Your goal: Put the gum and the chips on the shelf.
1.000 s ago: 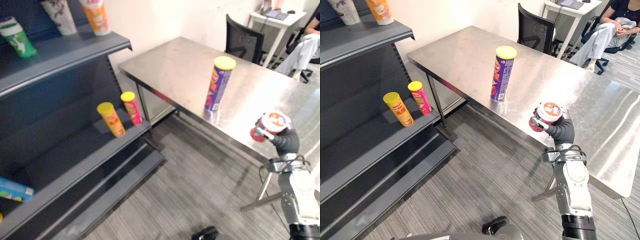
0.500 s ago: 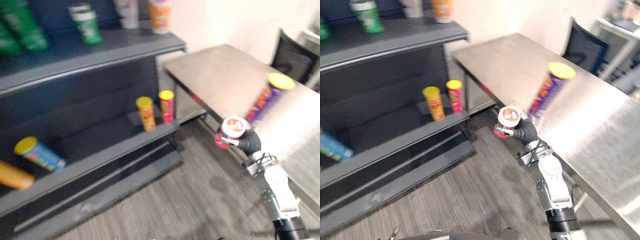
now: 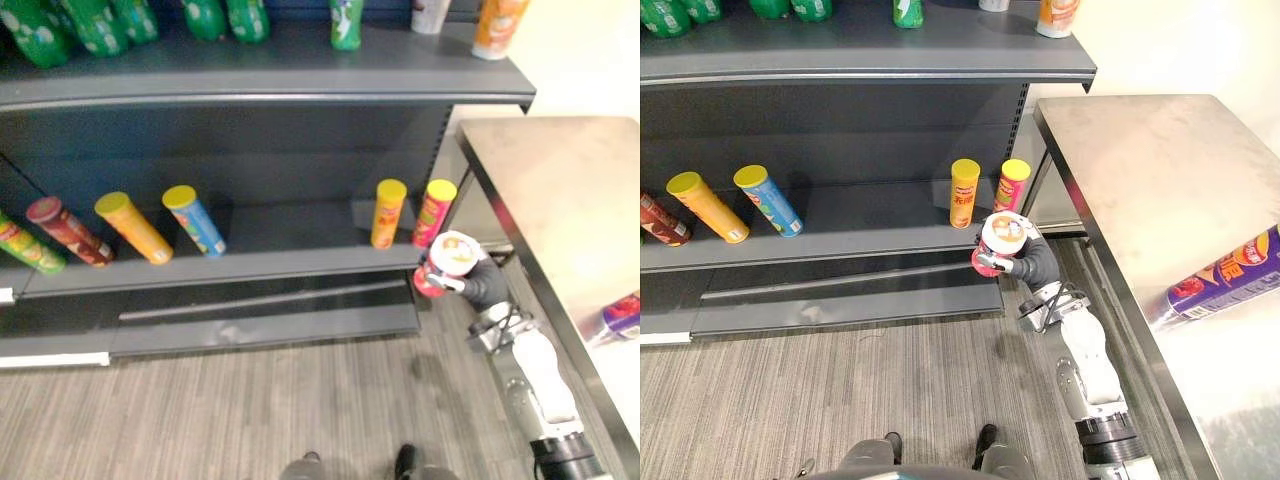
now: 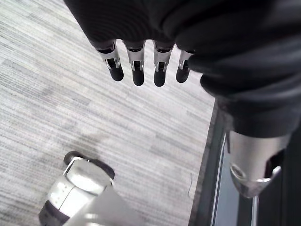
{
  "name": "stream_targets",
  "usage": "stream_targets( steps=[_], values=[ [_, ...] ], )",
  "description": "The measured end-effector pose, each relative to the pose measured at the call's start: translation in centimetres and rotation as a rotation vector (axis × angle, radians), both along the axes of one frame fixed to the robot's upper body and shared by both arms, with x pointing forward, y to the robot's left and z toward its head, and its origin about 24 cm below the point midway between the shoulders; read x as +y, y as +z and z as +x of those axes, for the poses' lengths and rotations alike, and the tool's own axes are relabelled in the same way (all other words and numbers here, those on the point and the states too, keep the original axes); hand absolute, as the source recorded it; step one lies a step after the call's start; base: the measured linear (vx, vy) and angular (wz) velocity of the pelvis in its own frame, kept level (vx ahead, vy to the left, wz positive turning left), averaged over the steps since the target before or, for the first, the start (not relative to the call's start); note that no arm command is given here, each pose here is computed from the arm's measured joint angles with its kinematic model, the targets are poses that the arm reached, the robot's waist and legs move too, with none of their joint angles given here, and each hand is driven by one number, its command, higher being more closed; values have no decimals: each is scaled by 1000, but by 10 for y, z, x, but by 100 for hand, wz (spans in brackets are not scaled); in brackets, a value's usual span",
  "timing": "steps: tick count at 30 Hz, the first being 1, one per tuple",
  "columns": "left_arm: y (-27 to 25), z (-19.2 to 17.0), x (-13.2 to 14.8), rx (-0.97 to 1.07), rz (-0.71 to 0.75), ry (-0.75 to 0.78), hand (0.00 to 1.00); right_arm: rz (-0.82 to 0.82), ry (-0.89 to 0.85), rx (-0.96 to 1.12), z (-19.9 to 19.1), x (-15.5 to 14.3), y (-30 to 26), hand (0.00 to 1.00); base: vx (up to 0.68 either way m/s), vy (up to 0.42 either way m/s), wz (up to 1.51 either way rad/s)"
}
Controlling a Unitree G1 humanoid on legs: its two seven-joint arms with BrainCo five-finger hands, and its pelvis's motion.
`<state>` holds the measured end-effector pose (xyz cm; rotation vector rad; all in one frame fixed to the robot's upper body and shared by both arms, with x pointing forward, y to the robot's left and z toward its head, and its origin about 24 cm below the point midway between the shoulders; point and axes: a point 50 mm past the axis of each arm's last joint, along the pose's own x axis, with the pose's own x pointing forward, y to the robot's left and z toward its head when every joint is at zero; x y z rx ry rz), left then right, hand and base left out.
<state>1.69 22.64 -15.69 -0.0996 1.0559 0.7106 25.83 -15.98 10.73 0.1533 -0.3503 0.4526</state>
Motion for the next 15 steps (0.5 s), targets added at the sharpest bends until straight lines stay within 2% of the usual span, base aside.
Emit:
stream_targets(
  steps=[15],
  values=[
    [1, 9, 0, -2, 4, -84, 0, -10, -3, 96, -10, -6, -25, 100, -1, -8, 6]
  ],
)
